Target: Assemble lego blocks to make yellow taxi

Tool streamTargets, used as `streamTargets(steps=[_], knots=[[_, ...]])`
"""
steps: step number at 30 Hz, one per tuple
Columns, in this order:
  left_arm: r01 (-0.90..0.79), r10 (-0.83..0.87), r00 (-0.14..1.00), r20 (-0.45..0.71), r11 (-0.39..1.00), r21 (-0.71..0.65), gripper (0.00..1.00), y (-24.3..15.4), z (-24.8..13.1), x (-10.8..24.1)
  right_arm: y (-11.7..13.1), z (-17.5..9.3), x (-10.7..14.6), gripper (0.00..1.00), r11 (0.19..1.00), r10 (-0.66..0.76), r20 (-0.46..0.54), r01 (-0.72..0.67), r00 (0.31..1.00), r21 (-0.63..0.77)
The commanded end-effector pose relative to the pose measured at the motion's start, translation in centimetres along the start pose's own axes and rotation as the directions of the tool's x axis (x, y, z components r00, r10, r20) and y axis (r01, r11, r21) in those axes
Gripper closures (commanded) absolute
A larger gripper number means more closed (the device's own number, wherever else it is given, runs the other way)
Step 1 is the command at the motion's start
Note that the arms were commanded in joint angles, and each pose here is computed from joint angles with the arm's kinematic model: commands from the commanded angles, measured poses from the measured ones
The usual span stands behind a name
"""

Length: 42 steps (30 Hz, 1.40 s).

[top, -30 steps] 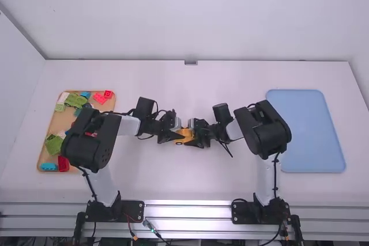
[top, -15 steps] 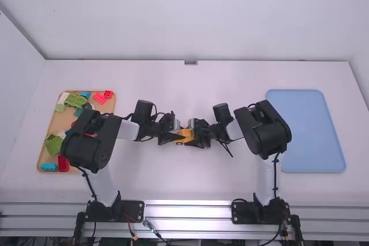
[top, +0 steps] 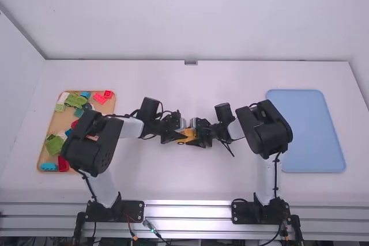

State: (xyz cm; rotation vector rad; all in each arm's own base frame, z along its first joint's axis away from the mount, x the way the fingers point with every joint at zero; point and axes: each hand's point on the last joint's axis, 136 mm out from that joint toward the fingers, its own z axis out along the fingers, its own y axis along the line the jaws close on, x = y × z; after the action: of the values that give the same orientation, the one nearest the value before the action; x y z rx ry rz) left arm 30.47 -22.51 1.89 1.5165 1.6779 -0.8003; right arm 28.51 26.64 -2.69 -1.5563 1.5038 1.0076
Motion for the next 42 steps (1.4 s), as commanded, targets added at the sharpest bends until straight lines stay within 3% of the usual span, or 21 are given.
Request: streamTargets(steps=[1, 9, 28, 30, 40, 42], knots=[[0.091, -0.090, 0.975, -0.205, 0.996, -0.005, 0.98, -2.1, 1.4, 5.2, 0.2, 0.7, 0.7, 0.64, 1.000, 0.016, -0.026, -0.016, 1.000, -0.005], [0.091, -0.088, 0.963, -0.254, 0.996, -0.003, 0.98, -2.5, 1.2, 6.2, 0.2, 0.7, 0.7, 0.63, 1.000, 0.017, -0.029, -0.017, 0.999, -0.003], [0.080, -0.082, 0.968, -0.239, 0.997, -0.016, 0.98, -1.5, 1.2, 5.4, 0.2, 0.7, 0.7, 0.63, 1.000, 0.018, -0.029, -0.018, 0.999, -0.003], [0.079, -0.080, 0.968, -0.238, 0.997, -0.016, 0.87, -1.4, 1.1, 5.2, 0.2, 0.7, 0.7, 0.63, 1.000, 0.018, -0.030, -0.018, 0.999, -0.003], [0.088, -0.087, 0.966, -0.245, 0.996, -0.007, 0.87, -0.8, 0.9, 4.1, 0.2, 0.7, 0.7, 0.62, 1.000, 0.028, -0.030, -0.028, 0.999, -0.002], [0.087, -0.085, 0.966, -0.245, 0.996, -0.004, 0.80, -0.7, 0.9, 3.9, 0.2, 0.7, 0.7, 0.63, 1.000, 0.027, -0.030, -0.027, 0.999, -0.002]])
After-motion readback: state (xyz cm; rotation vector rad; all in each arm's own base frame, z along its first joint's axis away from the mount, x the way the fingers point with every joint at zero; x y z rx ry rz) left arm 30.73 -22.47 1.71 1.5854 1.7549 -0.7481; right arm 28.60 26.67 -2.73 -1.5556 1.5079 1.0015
